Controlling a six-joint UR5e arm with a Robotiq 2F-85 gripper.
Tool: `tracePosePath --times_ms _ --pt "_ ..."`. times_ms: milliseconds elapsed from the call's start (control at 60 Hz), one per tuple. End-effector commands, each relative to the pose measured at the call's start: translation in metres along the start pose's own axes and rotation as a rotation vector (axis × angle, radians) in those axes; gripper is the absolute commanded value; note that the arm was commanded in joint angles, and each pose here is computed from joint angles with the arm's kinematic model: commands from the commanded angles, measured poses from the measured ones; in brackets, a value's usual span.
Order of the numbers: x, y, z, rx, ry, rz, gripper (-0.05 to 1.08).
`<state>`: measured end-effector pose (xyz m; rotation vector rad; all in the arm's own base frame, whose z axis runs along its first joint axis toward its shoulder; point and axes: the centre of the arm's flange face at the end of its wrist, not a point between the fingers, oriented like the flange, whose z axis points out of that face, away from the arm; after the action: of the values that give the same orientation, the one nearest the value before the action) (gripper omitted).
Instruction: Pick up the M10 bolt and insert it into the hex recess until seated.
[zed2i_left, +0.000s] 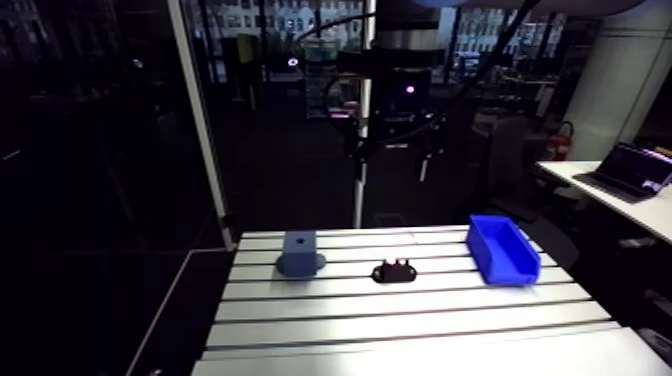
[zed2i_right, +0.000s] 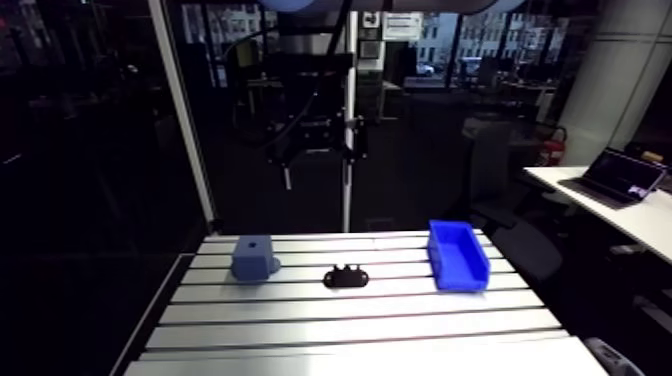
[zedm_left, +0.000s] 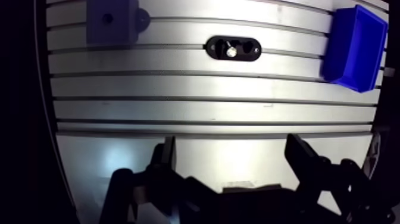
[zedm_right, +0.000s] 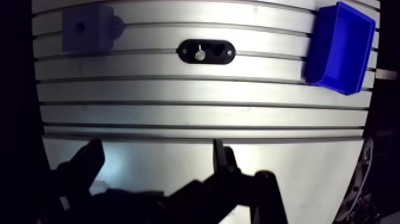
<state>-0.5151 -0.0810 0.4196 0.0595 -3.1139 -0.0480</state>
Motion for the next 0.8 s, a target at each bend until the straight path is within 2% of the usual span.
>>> tracePosePath --times_ms 17,200,500,567,683,800 --pt "0.008 0.022 0.034 -0.004 0.03 0.019 0.01" --pt "0.011 0.039 0.061 -0.007 0.044 -0.005 0.01" --pt "0.017 0.044 0.107 -0.006 0.06 -0.028 0.02" --pt "0.017 0.043 0.111 0.0 0.075 -0.044 0.02" --pt "0.016 0.043 0.116 0.021 0.1 -0.046 0.02" --pt "0.016 0.046 0.125 0.025 0.106 -0.045 0.02"
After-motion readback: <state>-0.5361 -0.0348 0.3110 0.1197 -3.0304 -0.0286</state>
